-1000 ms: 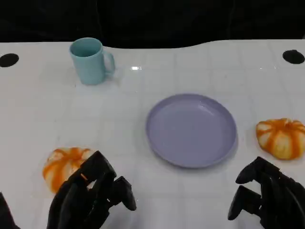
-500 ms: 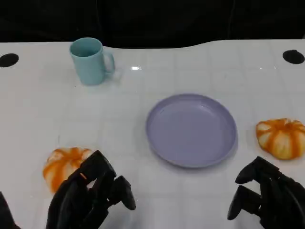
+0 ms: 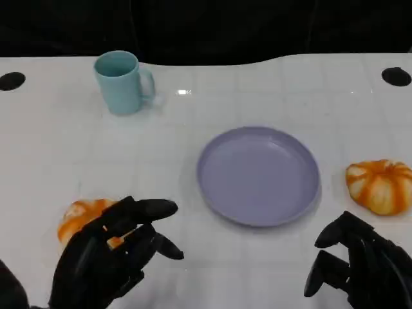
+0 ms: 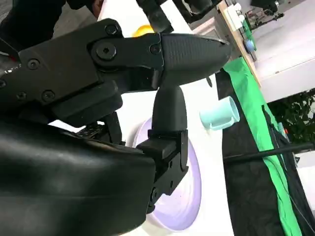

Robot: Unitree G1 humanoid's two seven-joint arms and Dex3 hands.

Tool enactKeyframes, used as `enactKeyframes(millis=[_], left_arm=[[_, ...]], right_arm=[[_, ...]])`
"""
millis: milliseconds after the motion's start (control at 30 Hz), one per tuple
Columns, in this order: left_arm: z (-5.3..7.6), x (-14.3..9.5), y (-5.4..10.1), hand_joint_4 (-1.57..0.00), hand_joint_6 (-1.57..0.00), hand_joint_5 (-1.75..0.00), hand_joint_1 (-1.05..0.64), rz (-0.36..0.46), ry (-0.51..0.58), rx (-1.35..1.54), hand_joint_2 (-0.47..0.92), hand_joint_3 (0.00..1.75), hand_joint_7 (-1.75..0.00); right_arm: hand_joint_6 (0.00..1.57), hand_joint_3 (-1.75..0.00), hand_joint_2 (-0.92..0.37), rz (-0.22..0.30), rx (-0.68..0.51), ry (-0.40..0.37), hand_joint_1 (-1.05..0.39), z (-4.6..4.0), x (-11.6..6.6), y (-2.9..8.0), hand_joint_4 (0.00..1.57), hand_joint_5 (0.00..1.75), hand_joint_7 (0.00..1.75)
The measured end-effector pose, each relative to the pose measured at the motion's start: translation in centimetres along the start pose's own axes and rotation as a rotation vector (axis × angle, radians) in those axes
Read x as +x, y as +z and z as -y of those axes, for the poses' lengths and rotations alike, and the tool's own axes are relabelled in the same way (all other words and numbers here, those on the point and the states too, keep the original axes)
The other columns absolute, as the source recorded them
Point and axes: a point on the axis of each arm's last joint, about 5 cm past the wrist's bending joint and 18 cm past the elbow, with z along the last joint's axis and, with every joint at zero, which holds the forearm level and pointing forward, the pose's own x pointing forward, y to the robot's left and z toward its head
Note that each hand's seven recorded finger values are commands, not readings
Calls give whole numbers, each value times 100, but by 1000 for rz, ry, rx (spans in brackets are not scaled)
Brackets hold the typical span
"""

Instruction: Grasp the bread from the table and place it into the plate.

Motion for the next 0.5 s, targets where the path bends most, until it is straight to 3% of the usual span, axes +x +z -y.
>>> enactKeyframes(millis=[233,500], left_arm=[[-44,-9,173,-39,-58,-98,-50,27,-32,322,92,11,-9],[-87,-11,422,-25,-45,-71,-56,29,-75,691,92,9,0]], right_arm=[[41,-45,-92,2,2,1,-53,-4,1,1,59,175,163],[41,-45,-92,1,5,7,-53,-19,5,2,59,175,164]])
